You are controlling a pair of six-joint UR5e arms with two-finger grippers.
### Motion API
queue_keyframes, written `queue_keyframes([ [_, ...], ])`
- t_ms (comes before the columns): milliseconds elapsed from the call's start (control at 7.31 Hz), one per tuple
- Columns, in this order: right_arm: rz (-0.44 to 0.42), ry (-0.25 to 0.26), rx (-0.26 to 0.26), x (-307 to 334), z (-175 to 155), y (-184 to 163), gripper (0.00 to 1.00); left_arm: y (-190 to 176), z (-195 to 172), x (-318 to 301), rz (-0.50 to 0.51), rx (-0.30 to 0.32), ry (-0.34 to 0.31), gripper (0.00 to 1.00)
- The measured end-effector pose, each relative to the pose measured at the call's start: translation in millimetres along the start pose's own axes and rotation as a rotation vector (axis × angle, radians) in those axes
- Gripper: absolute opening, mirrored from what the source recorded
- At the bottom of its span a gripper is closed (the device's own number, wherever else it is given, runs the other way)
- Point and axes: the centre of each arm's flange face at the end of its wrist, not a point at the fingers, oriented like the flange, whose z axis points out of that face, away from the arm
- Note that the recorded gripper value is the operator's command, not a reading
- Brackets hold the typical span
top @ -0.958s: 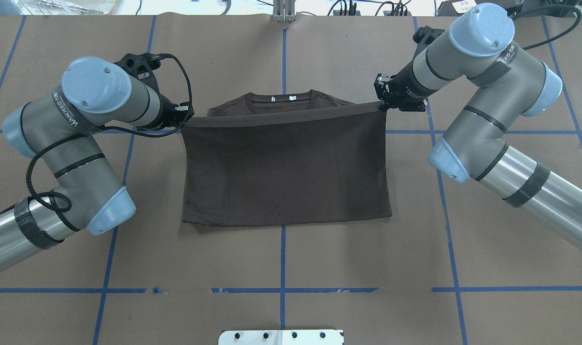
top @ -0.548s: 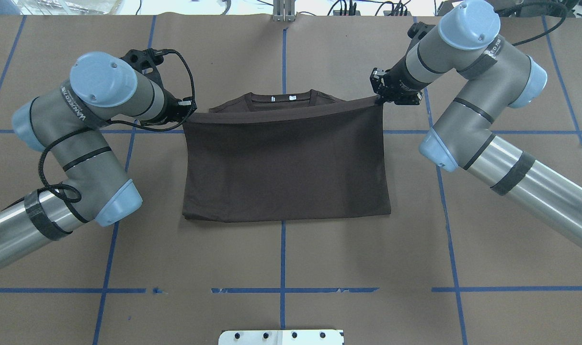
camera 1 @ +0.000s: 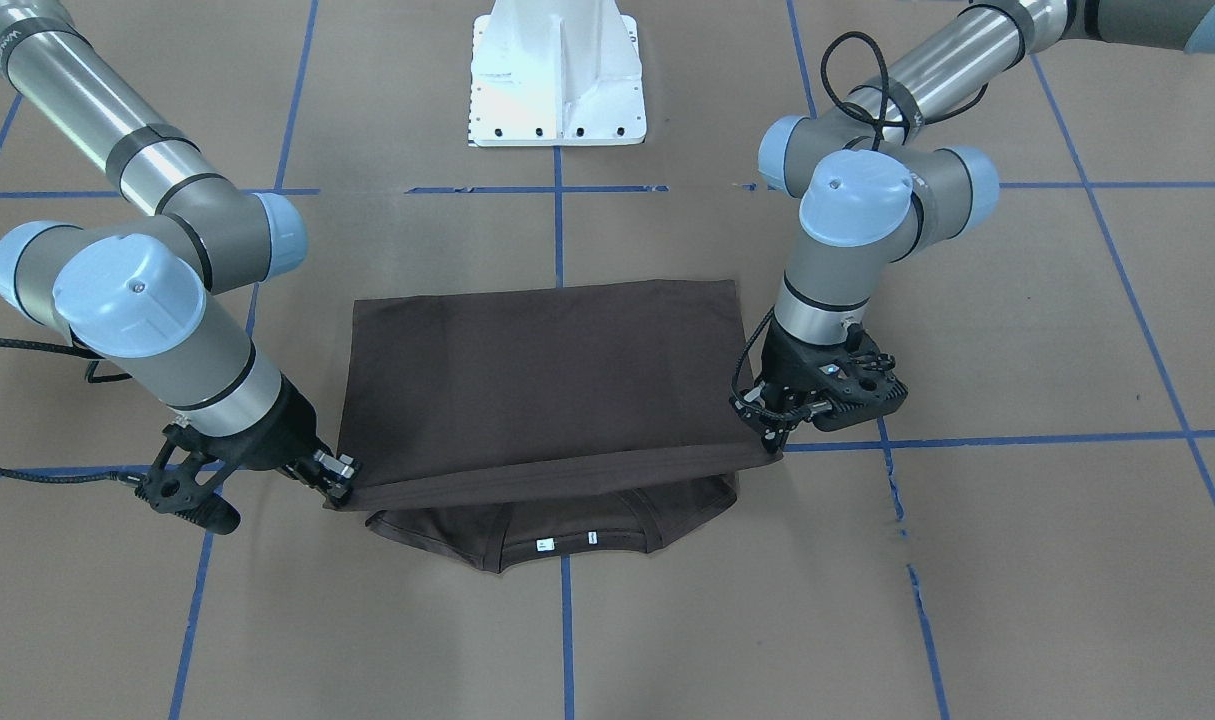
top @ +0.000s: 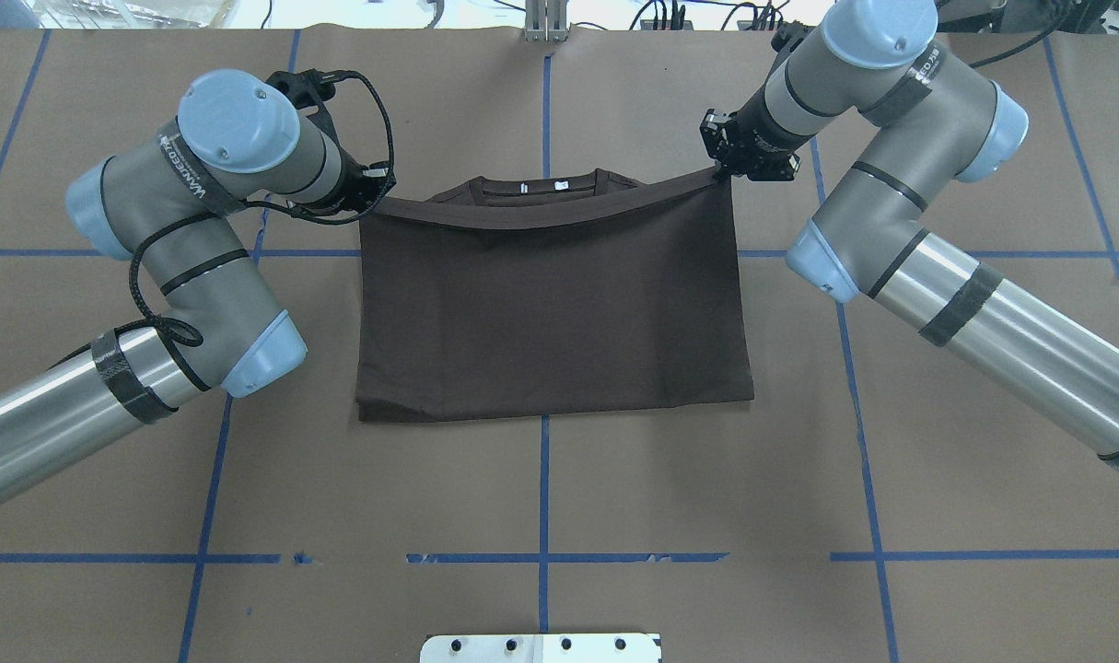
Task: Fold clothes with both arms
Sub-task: 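Lower the hem onto the collar and open both grippers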
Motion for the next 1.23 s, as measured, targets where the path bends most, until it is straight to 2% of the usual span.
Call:
queue_keyframes([
  [548, 0.003, -0.002, 0.007, -7.2, -1.5, -7.1, 0.00, -9.4, 8.7, 5.1, -0.002, 0.008, 0.006, 0.00],
  [684, 0.001, -0.004, 0.007, -9.2, -2.1, -6.5, 0.41, -9.6, 7.7, 7.8, -0.001, 0.009, 0.011, 0.60],
  [821, 0.000, -0.004, 0.006, -9.5, -2.0, -6.3, 0.99, -9.6, 6.9, 9.5, 0.000, 0.009, 0.013, 1.00],
  [1232, -0.001, -0.009, 0.000, -4.5, 0.7, -5.3, 1.00, -10.4, 3.9, 14.4, 0.028, 0.010, 0.021, 1.00],
])
